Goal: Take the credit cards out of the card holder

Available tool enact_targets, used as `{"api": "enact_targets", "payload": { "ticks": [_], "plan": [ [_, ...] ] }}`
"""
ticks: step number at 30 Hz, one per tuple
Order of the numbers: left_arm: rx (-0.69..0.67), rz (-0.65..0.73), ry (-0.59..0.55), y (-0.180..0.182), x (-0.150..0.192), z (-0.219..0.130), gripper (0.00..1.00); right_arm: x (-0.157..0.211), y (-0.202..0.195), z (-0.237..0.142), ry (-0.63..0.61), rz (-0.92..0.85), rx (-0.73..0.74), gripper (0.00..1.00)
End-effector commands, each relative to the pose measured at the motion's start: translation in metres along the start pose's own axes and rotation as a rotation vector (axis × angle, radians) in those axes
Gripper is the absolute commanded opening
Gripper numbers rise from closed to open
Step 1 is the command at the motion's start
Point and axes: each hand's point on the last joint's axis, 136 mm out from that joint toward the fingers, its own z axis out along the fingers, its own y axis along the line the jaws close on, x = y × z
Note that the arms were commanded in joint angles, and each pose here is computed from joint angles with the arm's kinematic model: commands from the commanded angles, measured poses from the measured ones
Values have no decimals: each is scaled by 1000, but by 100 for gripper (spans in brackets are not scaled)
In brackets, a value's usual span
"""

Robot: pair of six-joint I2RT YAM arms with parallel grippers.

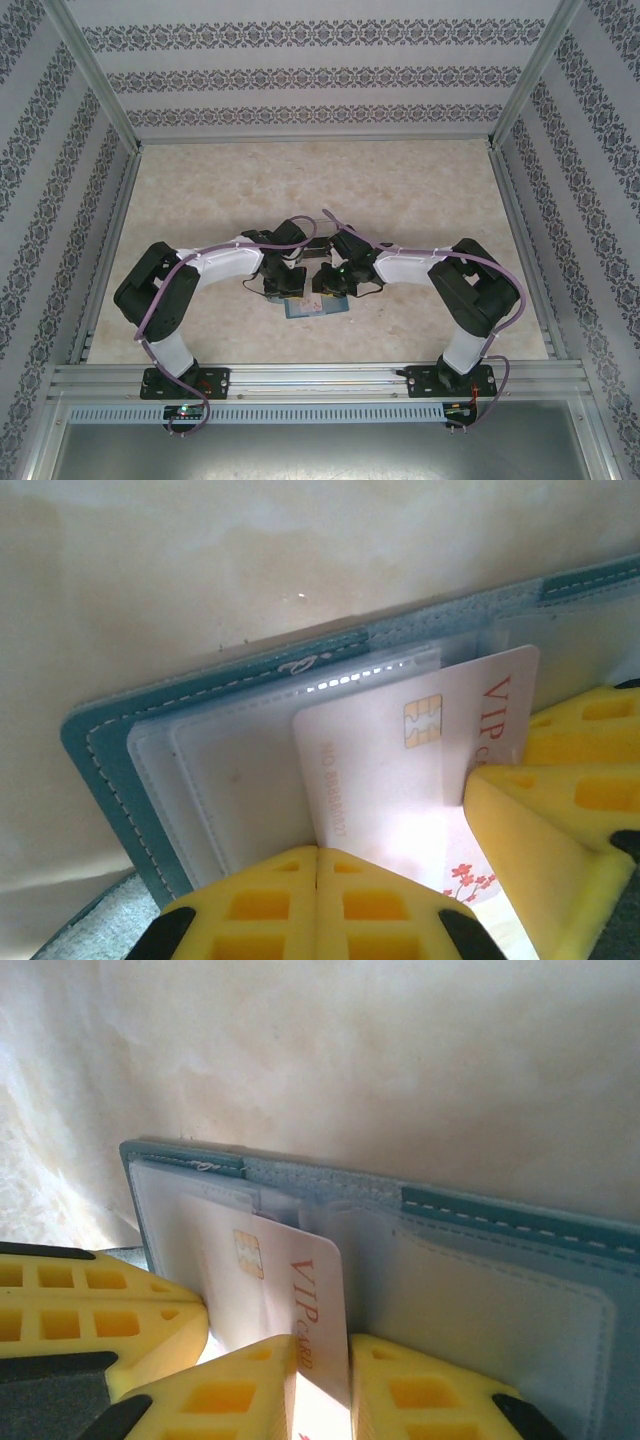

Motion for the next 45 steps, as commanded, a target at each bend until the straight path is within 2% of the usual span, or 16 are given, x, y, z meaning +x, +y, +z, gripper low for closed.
{"api": "enact_targets", "payload": {
  "ticks": [1,11,16,24,32,45],
  "plan": [
    [-113,-6,56,25,14,13,0,2,14,-7,-4,-5,-65,19],
    [-112,-4,46,24,13,9,0,2,15,-16,-21,-15,-64,11],
    [-112,-1,38,23,13,6,0,0,4,-18,-34,-19,-17,8],
    [-110,-1,29,23,13,2,0,-2,-21,-34,-64,-69,154,6],
    [-106,0,20,22,12,0,0,-4,-34,-46,-78,-88,250,6],
    [-102,-2,18,21,12,-1,0,-5,-23,-47,-84,-116,247,6]
  ]
}}
